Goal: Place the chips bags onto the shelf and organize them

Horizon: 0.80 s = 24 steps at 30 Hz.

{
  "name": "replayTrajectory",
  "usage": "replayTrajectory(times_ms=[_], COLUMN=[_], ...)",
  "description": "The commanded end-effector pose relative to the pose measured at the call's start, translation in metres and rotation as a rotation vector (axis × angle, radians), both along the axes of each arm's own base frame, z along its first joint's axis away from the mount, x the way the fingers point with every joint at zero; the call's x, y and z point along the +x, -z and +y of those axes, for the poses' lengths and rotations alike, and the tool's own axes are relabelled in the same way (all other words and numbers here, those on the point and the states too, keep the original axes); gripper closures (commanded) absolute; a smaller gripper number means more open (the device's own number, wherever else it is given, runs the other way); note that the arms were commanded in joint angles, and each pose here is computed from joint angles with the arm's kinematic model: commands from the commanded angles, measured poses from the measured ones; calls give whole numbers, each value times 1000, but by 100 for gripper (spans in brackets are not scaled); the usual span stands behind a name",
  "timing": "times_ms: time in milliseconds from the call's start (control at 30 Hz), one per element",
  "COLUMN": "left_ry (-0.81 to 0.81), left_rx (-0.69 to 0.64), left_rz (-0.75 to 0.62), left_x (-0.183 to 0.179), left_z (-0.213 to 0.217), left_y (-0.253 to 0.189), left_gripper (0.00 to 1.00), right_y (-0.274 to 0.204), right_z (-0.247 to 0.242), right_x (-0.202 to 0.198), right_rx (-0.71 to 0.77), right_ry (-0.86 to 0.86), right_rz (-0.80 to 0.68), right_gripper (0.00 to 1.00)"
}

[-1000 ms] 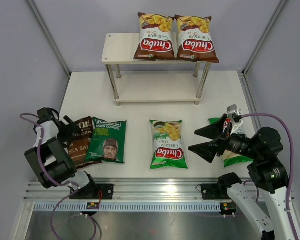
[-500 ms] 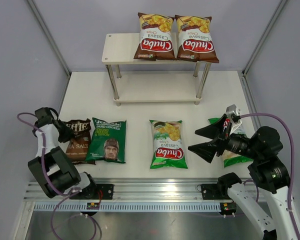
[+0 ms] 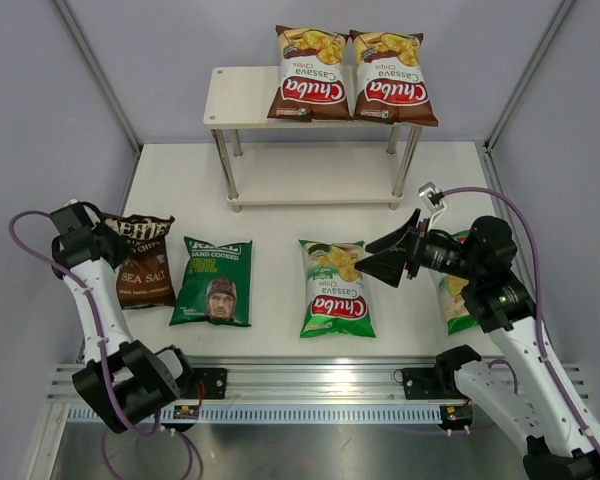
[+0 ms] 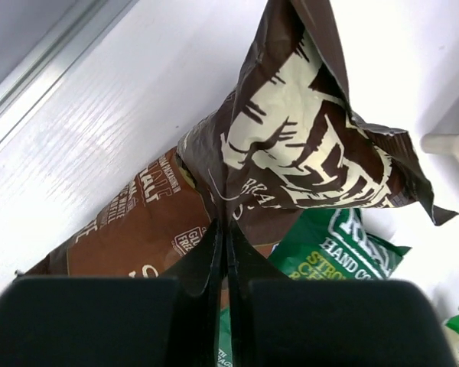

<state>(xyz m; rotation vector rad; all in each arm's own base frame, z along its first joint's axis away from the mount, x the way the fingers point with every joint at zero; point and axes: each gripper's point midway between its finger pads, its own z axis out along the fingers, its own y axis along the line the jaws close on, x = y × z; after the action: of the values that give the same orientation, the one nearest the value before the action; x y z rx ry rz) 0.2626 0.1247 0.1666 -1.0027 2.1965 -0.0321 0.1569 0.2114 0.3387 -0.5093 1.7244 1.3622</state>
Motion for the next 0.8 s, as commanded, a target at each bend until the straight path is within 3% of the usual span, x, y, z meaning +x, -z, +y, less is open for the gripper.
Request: replayTrajectory(times_ms=[0, 267, 467, 767], left_ry=[50, 225, 480, 825], left_rx=[25, 9, -38, -296], left_rz=[-160, -370, -484, -633], left_x=[14, 17, 15, -1], left_z=[-10, -59, -123, -220], left_y=[-52, -120, -164, -203], left_gripper=[99, 100, 100, 100], right_y=[-19, -13, -13, -8], right_z=[11, 29, 54, 98], right_x=[10, 37, 49, 59], right_rx=[78, 120, 114, 64], right_ry=[-40, -50, -63, -37], right_rz=[-44, 1, -23, -130], right_gripper=[1, 1, 1, 1])
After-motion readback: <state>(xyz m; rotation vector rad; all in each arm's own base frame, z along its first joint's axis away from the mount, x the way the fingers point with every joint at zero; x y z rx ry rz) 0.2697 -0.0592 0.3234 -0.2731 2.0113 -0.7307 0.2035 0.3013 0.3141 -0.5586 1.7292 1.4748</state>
